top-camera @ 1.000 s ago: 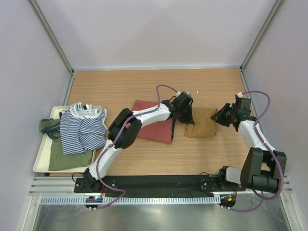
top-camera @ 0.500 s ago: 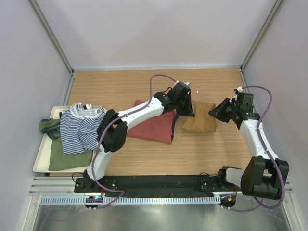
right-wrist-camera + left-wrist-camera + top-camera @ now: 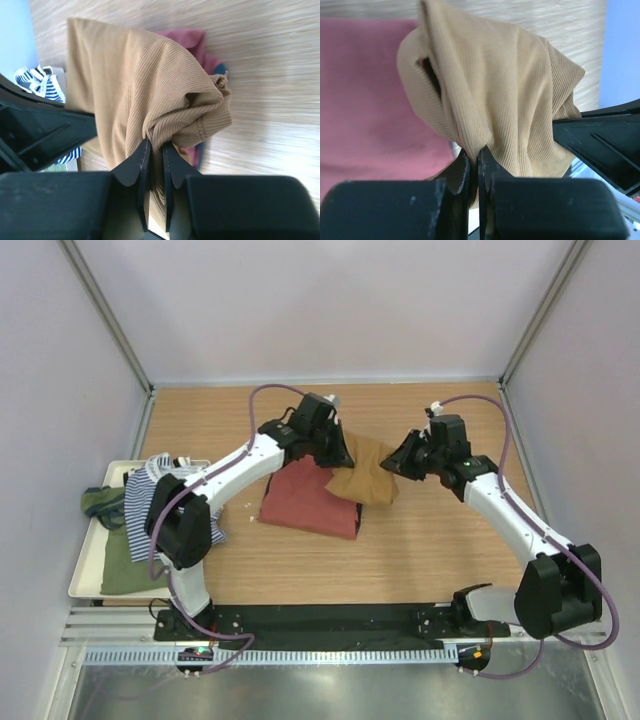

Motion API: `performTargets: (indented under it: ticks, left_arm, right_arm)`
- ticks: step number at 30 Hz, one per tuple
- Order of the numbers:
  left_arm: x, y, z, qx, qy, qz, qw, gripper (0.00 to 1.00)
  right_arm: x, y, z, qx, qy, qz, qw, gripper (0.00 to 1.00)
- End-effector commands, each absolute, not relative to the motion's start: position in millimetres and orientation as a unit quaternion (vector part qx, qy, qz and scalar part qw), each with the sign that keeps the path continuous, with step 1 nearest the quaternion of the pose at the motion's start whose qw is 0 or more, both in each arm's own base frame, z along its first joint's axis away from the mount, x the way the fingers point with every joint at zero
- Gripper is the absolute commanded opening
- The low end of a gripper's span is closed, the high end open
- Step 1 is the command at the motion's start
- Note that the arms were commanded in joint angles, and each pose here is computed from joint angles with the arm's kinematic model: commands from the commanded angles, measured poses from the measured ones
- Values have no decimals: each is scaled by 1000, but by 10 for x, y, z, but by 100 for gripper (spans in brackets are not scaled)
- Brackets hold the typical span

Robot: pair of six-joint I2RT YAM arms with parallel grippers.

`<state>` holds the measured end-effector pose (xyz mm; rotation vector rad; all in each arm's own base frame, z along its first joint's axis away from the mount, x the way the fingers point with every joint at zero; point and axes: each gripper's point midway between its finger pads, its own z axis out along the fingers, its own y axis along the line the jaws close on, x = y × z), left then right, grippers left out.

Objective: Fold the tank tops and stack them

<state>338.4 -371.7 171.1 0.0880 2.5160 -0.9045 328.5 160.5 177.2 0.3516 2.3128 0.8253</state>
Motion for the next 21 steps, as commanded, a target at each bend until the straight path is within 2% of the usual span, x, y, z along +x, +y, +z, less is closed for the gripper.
performTargets:
  ticks: [1,10,21]
  left_arm:
    - [3336,-3378,1885,49,909,-329,251,0]
    - [3304,-2475,1684,3,931,-280,233,0]
    - [3344,-2170,1373,-13,944,-257,205,0]
  right_arm:
    - [3463,1895,2003,142,862,333,354,1]
    - [3513,2661,1717,101,878,332,329,1]
    - [3605,2981,1453,76,893,306,319,1]
